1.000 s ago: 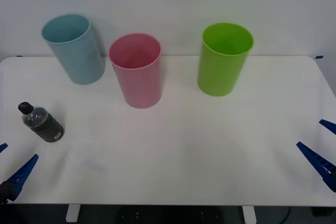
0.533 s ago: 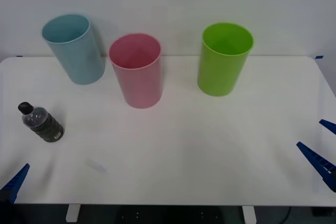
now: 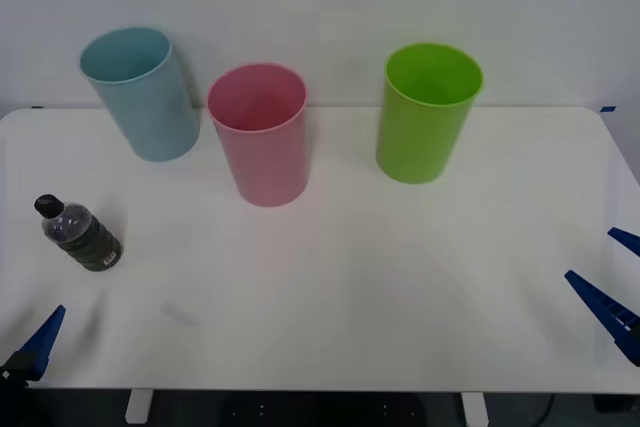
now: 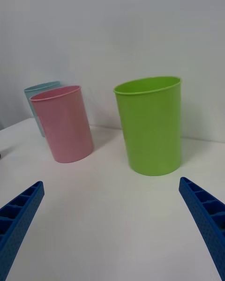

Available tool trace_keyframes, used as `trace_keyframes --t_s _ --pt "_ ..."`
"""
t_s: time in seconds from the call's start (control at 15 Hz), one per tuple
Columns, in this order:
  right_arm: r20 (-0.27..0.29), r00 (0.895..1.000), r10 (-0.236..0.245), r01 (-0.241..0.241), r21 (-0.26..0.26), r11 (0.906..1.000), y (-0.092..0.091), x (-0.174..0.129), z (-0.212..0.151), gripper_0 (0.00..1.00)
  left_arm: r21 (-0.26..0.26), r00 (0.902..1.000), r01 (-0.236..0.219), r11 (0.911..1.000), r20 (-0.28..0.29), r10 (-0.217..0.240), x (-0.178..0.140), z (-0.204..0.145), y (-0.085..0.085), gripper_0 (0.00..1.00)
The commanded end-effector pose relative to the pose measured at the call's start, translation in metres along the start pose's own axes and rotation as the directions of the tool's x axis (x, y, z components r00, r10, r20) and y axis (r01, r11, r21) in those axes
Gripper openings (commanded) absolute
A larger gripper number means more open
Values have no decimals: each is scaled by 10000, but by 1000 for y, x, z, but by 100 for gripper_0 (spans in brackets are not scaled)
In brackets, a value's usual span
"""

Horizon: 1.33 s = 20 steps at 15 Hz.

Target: Grasp the object on the table and drop it into the matching bin: aluminum can to the light blue bin, PET bottle to the pink bin.

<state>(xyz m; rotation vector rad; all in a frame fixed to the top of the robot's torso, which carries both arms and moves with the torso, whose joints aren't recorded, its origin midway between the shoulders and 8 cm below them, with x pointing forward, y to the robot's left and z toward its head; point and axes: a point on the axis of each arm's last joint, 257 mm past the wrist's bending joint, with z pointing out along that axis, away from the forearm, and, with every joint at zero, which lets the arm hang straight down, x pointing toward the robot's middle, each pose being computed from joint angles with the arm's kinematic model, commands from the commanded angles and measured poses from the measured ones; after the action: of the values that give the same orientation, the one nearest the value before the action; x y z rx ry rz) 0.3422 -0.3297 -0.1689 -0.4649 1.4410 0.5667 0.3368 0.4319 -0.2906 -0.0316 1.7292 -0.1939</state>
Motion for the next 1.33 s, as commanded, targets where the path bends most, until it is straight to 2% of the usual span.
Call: trace_keyframes --t_s 0.07,0.93,1.33 --pt "0 10000 0 0 0 10000 0 0 0 100 -25 10000 25 10000 29 -25 4 12 2 100" --pt "0 10000 0 0 0 10000 0 0 0 100 14 9996 -1 10000 275 1 9 79 -2 100" --pt "0 10000 0 0 0 10000 0 0 0 100 -210 9994 -18 9998 340 26 3 101 -5 100"
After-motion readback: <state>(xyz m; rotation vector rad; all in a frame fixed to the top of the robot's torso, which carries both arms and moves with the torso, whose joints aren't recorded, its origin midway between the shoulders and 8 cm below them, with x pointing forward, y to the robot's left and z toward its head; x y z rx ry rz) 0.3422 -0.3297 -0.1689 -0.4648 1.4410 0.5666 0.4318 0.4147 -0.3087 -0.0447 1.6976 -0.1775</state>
